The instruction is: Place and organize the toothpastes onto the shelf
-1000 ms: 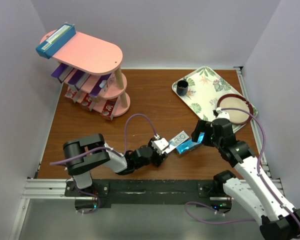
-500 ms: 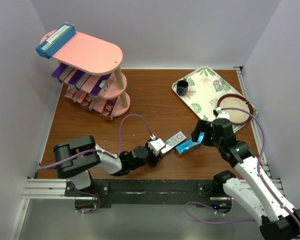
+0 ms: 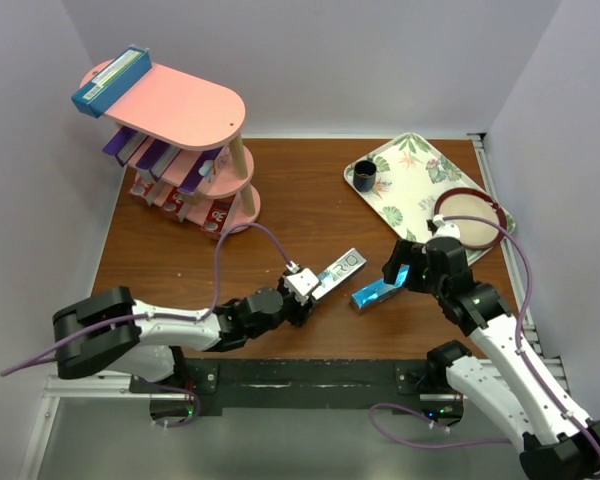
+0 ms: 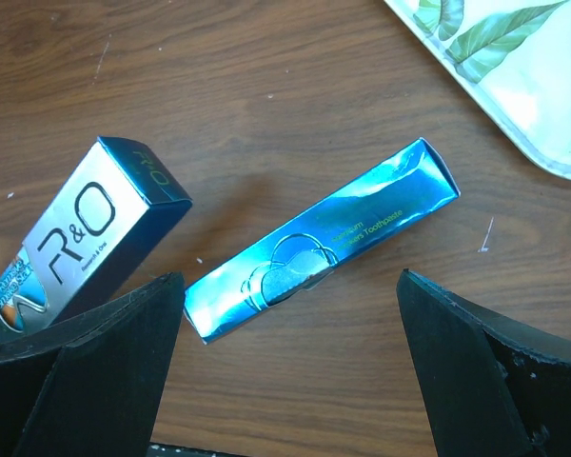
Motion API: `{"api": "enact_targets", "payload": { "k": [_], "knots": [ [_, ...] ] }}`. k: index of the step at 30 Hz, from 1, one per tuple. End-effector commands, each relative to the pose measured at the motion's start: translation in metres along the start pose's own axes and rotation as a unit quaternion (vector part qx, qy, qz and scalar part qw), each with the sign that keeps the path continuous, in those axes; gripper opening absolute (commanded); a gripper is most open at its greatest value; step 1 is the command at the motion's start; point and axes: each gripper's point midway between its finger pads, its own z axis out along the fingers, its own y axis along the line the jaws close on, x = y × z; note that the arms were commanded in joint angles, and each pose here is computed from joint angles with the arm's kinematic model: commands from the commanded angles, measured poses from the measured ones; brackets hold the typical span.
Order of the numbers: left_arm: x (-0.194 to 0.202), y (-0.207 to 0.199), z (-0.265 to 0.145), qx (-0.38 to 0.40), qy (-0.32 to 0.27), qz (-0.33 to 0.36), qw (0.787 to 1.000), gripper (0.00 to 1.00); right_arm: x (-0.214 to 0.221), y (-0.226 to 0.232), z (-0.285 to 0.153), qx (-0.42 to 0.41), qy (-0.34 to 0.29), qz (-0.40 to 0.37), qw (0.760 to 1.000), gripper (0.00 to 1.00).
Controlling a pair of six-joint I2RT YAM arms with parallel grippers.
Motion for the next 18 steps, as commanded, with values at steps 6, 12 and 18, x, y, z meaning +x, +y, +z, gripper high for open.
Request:
{"api": "enact_targets", "payload": {
  "k": [6, 12, 18],
  "knots": [
    [-0.075, 0.021, -0.019, -0.060, -0.028, 0.010, 0.998, 0.09, -0.021, 0.009, -0.014, -0.023, -0.034, -0.002, 0.999, 0.98],
    [-0.133, 0.028, -0.040, -0.069, -0.012, 0.024, 0.997, 0.09, -0.018, 0.006, -0.015, -0.019, -0.034, -0.005, 0.999, 0.98],
    [-0.209, 0.045, -0.065, -0.059, -0.037, 0.029, 0.997, 0.10, -0.019, 0.005, -0.018, -0.019, -0.040, -0.005, 0.999, 0.98]
  ]
}}
